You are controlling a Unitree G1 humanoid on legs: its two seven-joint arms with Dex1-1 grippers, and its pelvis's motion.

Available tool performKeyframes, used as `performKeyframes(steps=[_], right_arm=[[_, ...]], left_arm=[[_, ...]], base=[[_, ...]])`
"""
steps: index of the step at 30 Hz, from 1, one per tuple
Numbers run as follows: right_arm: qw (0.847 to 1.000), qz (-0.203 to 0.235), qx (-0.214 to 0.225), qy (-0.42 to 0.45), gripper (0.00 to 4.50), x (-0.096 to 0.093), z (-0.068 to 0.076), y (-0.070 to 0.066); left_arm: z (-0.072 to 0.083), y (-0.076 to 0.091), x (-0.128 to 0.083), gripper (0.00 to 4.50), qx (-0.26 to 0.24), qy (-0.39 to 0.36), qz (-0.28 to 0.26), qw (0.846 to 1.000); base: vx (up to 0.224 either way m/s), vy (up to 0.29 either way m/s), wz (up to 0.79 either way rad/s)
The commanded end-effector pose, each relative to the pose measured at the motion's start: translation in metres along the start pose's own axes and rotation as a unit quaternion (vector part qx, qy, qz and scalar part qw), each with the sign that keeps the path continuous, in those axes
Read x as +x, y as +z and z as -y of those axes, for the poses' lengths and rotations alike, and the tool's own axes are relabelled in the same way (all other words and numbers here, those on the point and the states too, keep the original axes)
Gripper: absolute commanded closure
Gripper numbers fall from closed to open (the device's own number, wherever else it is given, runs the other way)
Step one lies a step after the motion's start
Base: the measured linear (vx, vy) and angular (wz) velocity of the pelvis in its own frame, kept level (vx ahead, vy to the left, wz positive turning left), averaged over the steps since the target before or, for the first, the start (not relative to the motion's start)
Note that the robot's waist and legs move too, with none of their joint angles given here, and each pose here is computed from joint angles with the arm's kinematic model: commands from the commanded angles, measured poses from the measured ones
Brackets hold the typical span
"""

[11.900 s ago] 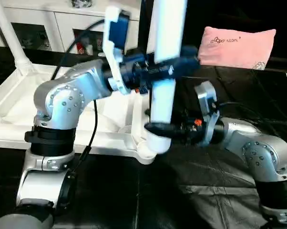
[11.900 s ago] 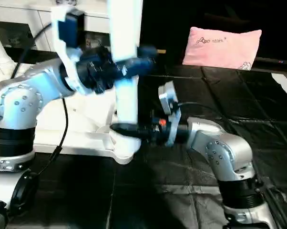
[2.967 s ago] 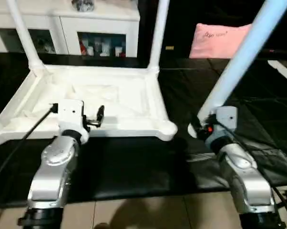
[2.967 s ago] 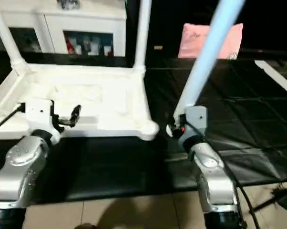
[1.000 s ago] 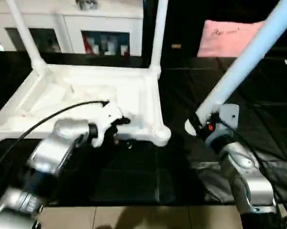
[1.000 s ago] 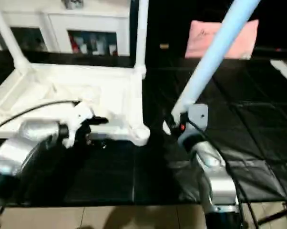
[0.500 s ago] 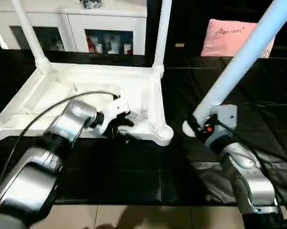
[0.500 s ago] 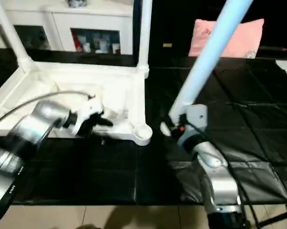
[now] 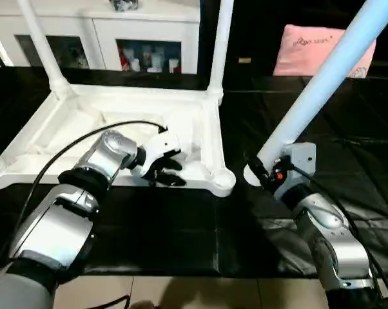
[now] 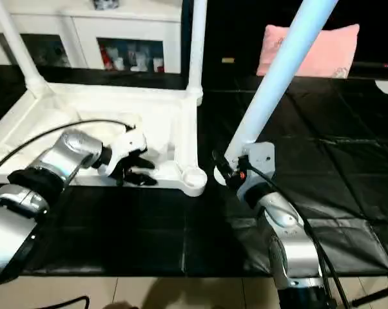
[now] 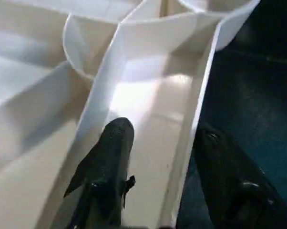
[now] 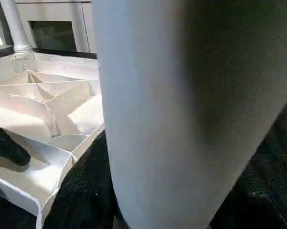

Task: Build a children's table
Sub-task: Insert table leg to table base

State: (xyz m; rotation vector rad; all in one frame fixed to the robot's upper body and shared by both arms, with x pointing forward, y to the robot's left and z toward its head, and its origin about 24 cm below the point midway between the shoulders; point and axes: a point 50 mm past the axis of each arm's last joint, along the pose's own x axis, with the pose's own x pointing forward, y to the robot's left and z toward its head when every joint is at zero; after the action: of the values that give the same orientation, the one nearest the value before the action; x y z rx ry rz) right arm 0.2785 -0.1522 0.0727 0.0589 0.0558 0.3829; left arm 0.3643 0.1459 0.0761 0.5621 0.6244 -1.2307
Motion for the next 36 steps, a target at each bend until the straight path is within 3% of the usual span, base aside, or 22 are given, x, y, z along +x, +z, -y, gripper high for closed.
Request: performKeyframes(steps=[1, 13, 22, 28, 33, 36], right_arm=[[1.000, 0.008, -0.002, -0.001, 2.55, -0.002, 0.000, 0.003], [1.000, 0.006, -0.004, 0.003, 2.55, -0.001, -0.001, 0.002], [1.000, 0.003, -0.006, 0.009, 2.55, 0.000, -0.003, 0.001], [1.000, 0.005, -0.005, 0.010, 2.55, 0.001, -0.005, 0.001], [1.000, 0.005, -0.004, 0.011, 2.55, 0.000, -0.006, 0.001], [1.000, 0.005, -0.001, 0.012, 2.55, 0.000, -0.007, 0.000]], left_arm=[[-0.003, 0.006, -0.002, 2.67, 0.014, 0.002, -0.001, 1.000], [0.002, 0.008, 0.000, 3.45, -0.007, -0.048, 0.022, 0.999], [0.010, -0.007, 0.001, 4.14, -0.009, -0.096, -0.024, 0.995], [0.012, -0.011, 0.003, 4.46, -0.022, -0.093, -0.016, 0.995], [0.013, -0.005, 0.005, 4.50, -0.039, -0.083, 0.027, 0.995], [0.014, 0.002, 0.010, 4.50, -0.076, -0.071, 0.066, 0.992]], base=[[0.000, 0.000, 0.00], [0.000, 0.000, 0.00], [0.000, 0.000, 0.00], [0.000, 0.000, 0.00], [0.000, 0.000, 0.00], [0.000, 0.000, 0.00]])
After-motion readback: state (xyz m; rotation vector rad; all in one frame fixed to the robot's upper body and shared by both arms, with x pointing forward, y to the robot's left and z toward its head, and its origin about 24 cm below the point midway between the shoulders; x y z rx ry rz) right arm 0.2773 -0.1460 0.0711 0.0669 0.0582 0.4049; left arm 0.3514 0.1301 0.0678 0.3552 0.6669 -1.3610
